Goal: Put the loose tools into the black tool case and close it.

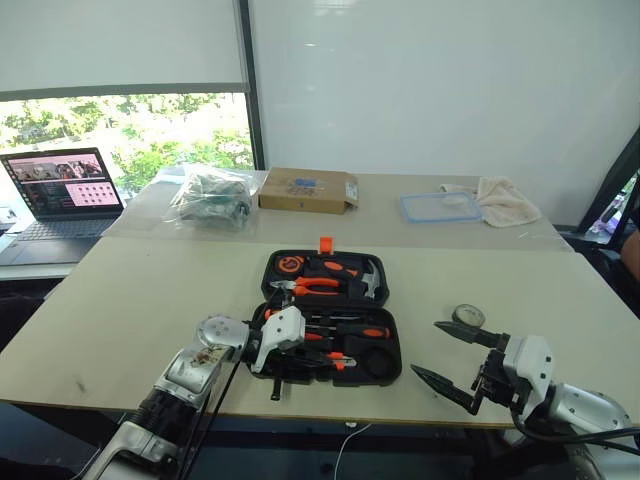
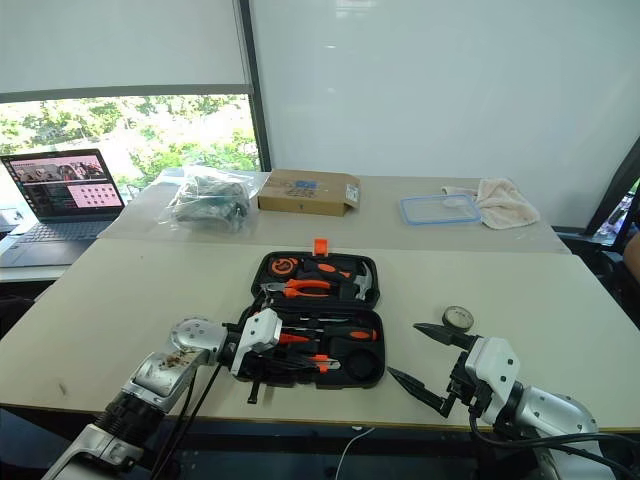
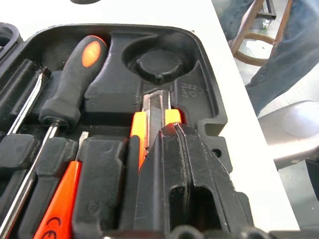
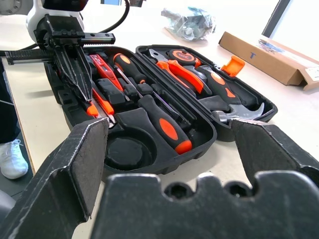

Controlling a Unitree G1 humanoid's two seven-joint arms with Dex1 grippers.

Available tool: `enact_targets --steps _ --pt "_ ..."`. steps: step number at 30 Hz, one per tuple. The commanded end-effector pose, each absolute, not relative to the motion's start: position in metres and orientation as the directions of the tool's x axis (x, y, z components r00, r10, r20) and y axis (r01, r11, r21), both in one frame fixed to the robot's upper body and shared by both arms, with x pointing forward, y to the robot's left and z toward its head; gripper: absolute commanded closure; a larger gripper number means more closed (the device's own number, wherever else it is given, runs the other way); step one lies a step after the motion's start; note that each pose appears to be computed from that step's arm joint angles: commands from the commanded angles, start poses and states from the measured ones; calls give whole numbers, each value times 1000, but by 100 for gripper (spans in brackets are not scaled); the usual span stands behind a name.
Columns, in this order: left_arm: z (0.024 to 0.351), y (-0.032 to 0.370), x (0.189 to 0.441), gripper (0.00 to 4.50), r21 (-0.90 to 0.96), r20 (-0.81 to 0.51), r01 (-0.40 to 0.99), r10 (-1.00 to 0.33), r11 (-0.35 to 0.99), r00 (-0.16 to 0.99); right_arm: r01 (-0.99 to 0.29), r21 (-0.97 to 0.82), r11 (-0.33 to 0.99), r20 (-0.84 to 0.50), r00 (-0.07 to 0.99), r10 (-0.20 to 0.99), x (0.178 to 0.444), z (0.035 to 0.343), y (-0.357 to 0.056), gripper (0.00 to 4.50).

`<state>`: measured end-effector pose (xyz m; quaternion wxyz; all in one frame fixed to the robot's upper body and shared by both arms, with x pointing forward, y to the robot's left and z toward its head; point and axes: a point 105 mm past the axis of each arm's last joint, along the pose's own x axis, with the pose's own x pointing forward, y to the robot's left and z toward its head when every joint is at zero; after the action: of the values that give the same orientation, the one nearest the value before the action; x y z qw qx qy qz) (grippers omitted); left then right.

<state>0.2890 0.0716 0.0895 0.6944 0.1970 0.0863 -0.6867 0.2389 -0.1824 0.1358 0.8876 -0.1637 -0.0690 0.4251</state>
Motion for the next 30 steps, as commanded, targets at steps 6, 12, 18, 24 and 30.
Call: enact_targets --steps 6,12,18,24,30 --pt "55 83 289 447 53 -567 997 -820 49 71 -725 -379 575 24 614 789 236 148 -180 0" --pt "49 85 281 447 -28 -588 997 -808 76 45 -727 -378 573 26 610 792 235 149 -180 0" --pt "105 83 297 447 122 -288 986 -947 112 143 -714 -359 601 18 638 770 228 154 -194 0" --pt "148 142 301 307 292 -118 929 -955 228 272 -652 -359 668 -59 730 681 210 147 -231 0" --pt "153 211 281 83 235 -145 917 -921 322 360 -508 -301 807 -156 861 483 191 128 -276 0"
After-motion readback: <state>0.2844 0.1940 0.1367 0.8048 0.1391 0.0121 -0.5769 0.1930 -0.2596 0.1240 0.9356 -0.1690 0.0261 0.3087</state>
